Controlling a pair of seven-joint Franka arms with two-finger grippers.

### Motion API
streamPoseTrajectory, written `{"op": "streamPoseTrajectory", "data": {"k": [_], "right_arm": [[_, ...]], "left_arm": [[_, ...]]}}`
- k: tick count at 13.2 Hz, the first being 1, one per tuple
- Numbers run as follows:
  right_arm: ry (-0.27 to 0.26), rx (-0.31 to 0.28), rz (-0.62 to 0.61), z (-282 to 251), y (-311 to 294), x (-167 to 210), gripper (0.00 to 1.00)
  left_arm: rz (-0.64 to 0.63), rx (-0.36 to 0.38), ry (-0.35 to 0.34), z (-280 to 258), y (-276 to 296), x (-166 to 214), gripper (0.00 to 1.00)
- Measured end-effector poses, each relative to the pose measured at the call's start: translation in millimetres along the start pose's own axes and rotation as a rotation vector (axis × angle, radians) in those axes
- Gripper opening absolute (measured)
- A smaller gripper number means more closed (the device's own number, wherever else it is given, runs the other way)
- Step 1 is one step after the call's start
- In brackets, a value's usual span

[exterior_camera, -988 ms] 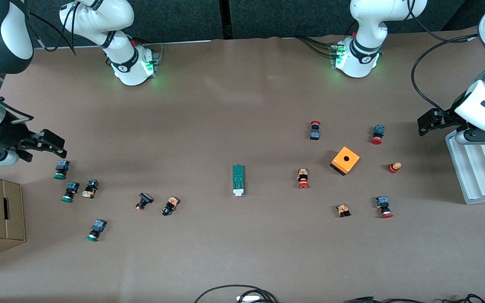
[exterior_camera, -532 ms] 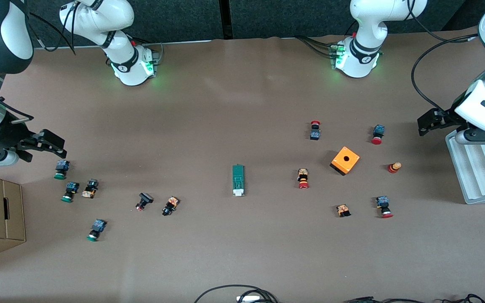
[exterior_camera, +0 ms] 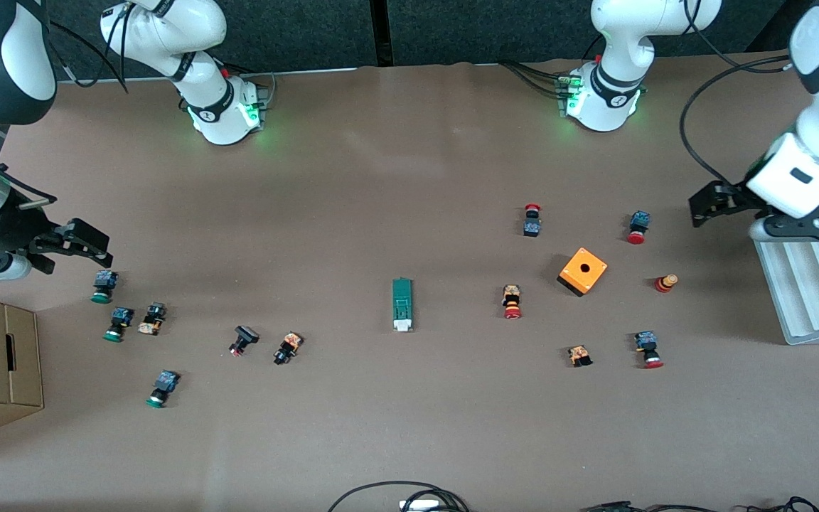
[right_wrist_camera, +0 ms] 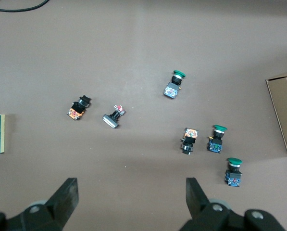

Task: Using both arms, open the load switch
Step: 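Move the left gripper over the green load switch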

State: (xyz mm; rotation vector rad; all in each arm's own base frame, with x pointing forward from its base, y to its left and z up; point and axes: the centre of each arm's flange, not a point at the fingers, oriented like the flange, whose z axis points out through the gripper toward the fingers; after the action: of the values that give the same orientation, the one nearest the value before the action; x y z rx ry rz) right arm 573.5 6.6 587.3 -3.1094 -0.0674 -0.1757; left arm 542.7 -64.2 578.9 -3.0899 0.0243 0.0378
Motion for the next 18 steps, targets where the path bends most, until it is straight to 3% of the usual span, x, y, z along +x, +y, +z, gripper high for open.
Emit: {"op": "streamPoseTrajectory", "data": {"k": [3,9,15,18], "right_arm": [[0.0,0.0,0.0,0.0,0.0,0.0,1.0],[0.0,0.0,-0.001,0.0,-0.7,0.1,1.0],[0.001,0.0,-0.002,0.0,-1.1,0.1,1.0],[0.001,0.0,-0.002,-0.1,-1.2,0.1,1.0]], "left_arm": [[0.005,0.002,-0.007,-2.0,39.0,-6.4,1.0],[0.102,-0.034,-0.104,36.6,111.6,-8.2,1.0],[-0.049,-0.079,-0.015,57.9,222.8,-16.3,1.0],[-0.095,-0.077,0.07,88.6,288.3,-20.3,1.0]]}}
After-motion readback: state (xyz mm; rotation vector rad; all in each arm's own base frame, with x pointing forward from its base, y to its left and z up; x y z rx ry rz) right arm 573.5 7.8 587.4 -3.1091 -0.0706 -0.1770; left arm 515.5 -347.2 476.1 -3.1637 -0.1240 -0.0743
